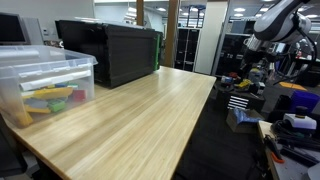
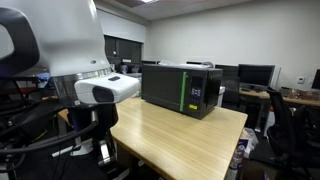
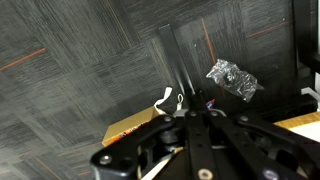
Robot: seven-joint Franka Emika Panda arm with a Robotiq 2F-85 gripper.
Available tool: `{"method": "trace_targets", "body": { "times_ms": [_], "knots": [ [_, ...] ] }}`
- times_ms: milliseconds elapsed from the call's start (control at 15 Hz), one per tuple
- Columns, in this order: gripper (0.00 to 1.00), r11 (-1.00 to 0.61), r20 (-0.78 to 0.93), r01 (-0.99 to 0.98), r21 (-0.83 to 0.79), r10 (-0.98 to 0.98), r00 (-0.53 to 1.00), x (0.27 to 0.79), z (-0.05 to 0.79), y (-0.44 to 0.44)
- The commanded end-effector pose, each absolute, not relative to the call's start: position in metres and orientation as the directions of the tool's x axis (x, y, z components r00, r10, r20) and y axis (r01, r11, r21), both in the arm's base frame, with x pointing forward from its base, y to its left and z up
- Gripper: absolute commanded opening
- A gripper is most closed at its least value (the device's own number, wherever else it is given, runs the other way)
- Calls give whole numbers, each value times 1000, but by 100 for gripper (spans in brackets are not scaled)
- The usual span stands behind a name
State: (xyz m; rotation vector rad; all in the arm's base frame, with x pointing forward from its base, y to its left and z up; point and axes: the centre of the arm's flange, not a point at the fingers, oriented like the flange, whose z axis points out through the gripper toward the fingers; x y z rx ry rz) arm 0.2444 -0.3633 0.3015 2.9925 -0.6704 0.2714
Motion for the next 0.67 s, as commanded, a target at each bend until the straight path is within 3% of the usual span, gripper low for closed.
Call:
{"method": "trace_targets", "body": {
  "times_ms": [0,600],
  "knots": [
    [2,-906,113,-414,85,-404,908,240,265,-367],
    [2,-782,100,-572,246,-566,818,250,216,-418]
  ]
}}
